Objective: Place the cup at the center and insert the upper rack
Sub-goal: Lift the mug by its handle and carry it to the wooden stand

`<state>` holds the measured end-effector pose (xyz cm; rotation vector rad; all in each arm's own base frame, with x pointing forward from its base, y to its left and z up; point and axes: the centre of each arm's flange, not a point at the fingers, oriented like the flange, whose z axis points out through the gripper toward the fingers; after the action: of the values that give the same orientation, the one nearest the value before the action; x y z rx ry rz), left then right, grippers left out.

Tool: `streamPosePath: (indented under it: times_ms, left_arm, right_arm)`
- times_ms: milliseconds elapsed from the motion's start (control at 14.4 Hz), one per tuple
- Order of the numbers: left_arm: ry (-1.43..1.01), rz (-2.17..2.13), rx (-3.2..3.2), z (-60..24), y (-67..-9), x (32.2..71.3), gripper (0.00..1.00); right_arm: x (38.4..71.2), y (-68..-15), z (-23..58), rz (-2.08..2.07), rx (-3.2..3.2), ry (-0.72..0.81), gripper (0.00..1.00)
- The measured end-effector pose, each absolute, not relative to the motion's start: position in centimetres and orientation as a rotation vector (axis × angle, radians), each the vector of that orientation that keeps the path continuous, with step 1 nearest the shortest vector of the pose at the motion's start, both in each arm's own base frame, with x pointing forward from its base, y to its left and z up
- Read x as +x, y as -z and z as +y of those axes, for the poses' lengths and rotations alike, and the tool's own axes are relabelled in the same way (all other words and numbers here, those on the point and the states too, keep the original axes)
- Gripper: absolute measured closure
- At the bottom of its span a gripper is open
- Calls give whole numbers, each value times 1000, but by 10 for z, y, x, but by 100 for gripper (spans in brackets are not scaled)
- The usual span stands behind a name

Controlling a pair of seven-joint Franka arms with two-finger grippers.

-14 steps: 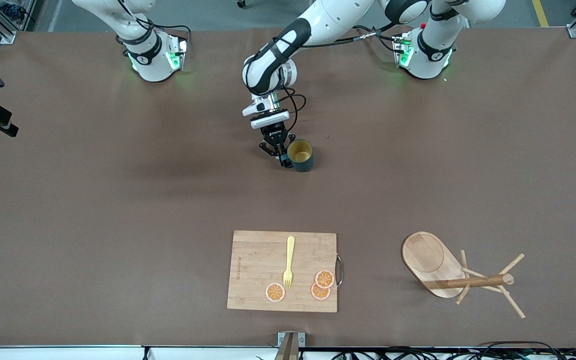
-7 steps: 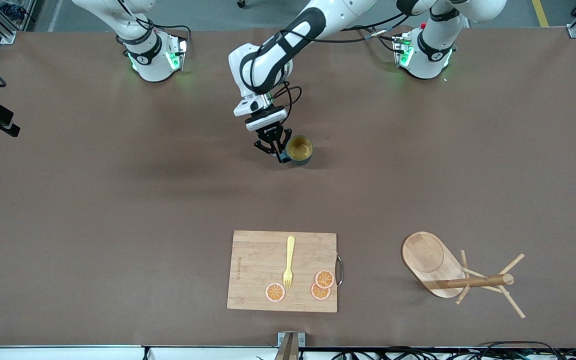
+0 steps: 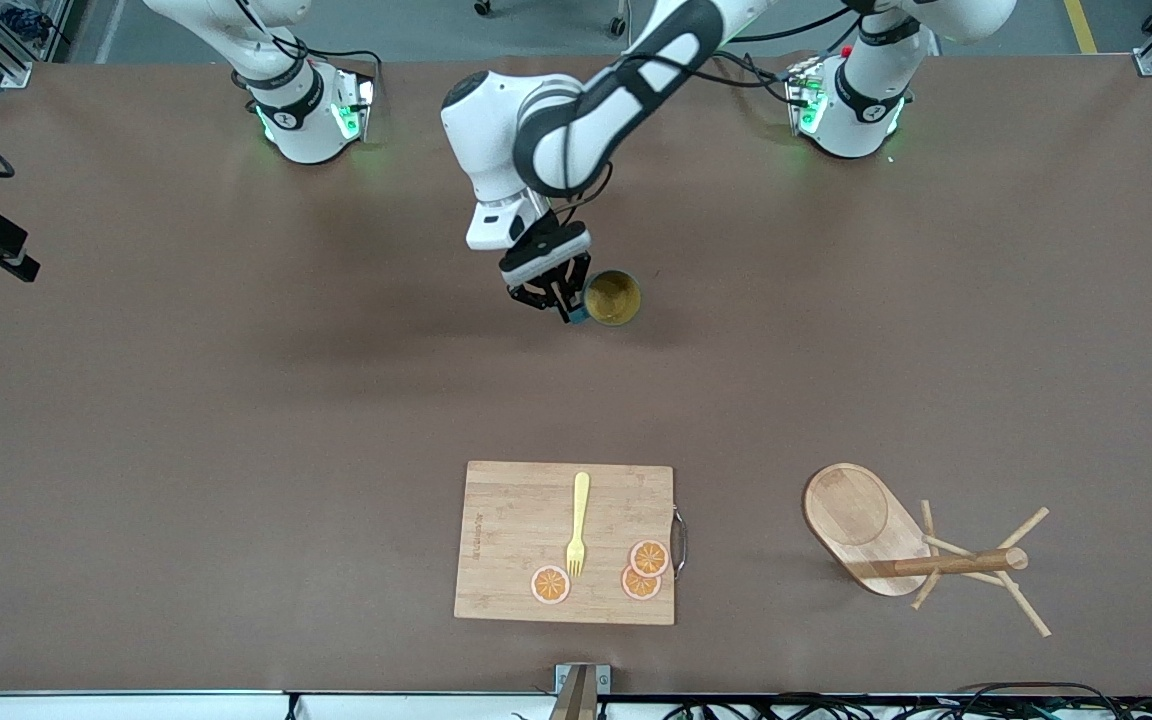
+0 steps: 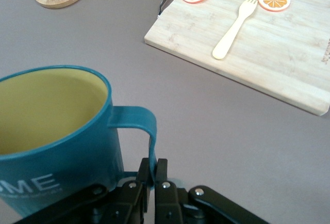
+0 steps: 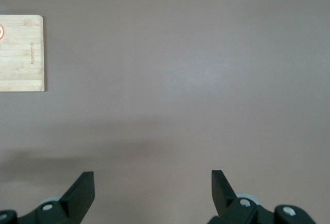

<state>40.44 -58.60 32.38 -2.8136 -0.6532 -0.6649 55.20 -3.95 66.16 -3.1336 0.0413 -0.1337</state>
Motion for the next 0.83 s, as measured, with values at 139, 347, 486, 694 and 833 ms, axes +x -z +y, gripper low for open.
streamPosePath:
  times_ms: [139, 347, 486, 694, 833]
  left_arm:
    - [563, -733, -2869, -565, -359, 433, 93]
    - [401, -923, -2949, -528, -406, 476, 93]
    - [320, -990, -2993, -497, -433, 503, 93]
    - [281, -1150, -2984, -449, -457, 541, 93]
    - [247, -1328, -2994, -410, -471, 574, 93]
  right_arm:
    - [551, -660, -37, 33, -3134, 116, 0]
    - [552, -659, -37, 30, -3134, 113, 0]
    - [552, -659, -37, 28, -3134, 113, 0]
    - [552, -658, -37, 24, -3144, 111, 0]
    - [552, -656, -37, 22, -3150, 102, 0]
